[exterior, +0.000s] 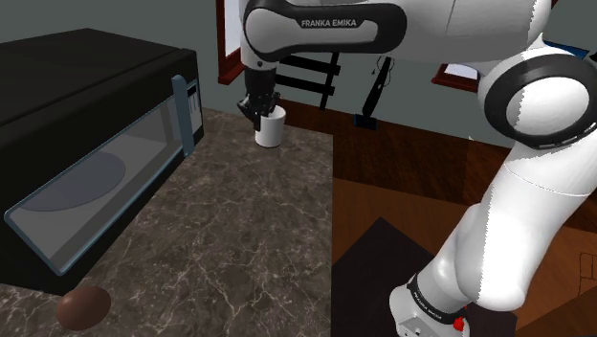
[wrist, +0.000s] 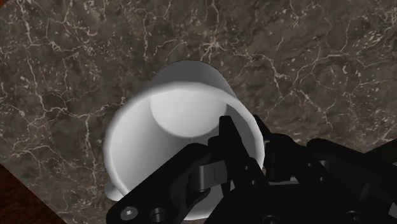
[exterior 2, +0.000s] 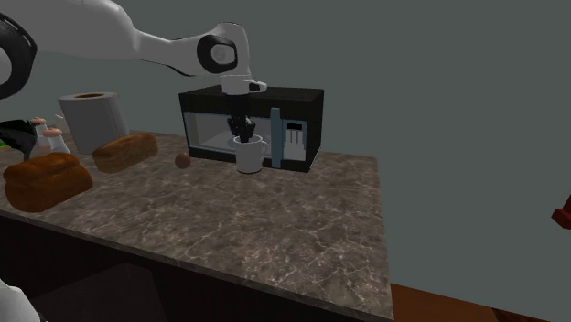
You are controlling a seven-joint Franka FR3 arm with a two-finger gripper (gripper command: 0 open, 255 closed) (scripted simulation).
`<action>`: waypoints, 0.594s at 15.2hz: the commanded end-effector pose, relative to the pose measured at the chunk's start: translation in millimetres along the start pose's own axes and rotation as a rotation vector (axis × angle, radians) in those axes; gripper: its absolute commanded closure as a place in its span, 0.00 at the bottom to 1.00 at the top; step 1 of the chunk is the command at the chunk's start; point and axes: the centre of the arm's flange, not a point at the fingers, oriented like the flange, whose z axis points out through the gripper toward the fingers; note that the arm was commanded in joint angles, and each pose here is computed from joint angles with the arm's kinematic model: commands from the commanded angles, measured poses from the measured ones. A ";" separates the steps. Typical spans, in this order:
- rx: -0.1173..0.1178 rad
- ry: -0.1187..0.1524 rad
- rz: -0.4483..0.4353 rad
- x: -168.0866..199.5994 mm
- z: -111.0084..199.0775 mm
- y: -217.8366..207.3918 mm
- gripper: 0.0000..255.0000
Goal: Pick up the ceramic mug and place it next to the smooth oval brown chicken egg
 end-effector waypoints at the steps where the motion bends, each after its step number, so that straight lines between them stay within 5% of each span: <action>1: 0.000 0.000 0.001 -11.5 -1.2 -23.3 1.00; 9: 0.000 0.000 0.001 -54.6 -7.3 -119.4 1.00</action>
